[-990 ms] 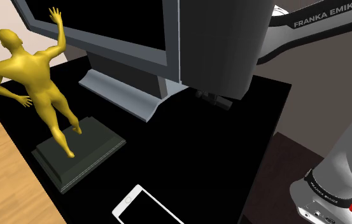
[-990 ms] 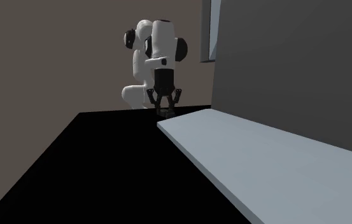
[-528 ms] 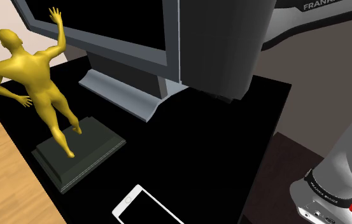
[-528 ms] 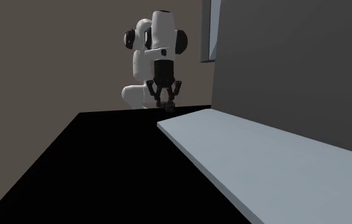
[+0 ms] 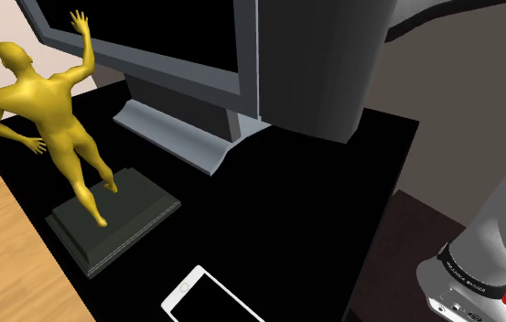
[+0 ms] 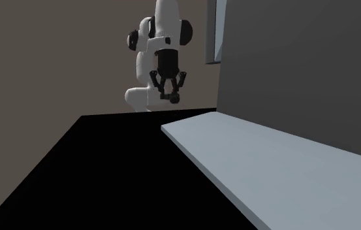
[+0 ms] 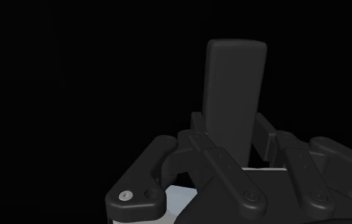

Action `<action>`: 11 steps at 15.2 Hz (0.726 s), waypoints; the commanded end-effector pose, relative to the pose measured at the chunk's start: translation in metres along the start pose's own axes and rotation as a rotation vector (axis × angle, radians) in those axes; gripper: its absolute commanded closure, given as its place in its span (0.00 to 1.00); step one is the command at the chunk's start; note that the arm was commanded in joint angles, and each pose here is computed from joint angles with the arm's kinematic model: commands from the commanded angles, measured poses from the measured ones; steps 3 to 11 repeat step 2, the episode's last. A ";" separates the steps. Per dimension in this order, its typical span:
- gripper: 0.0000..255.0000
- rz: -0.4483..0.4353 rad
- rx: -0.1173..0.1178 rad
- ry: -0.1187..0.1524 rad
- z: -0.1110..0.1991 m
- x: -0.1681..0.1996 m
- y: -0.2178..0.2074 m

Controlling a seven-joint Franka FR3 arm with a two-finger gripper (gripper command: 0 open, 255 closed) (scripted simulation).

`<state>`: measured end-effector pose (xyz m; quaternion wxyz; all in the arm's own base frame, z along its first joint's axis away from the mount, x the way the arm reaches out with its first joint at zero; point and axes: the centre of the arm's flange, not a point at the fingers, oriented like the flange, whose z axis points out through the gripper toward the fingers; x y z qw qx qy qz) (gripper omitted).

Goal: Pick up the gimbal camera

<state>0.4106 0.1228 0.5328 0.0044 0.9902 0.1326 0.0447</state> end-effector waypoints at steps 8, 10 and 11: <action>1.00 0.000 0.000 0.000 -0.006 0.000 0.000; 1.00 0.000 0.000 0.000 -0.006 0.000 0.000; 1.00 0.000 0.000 0.000 -0.006 0.000 0.000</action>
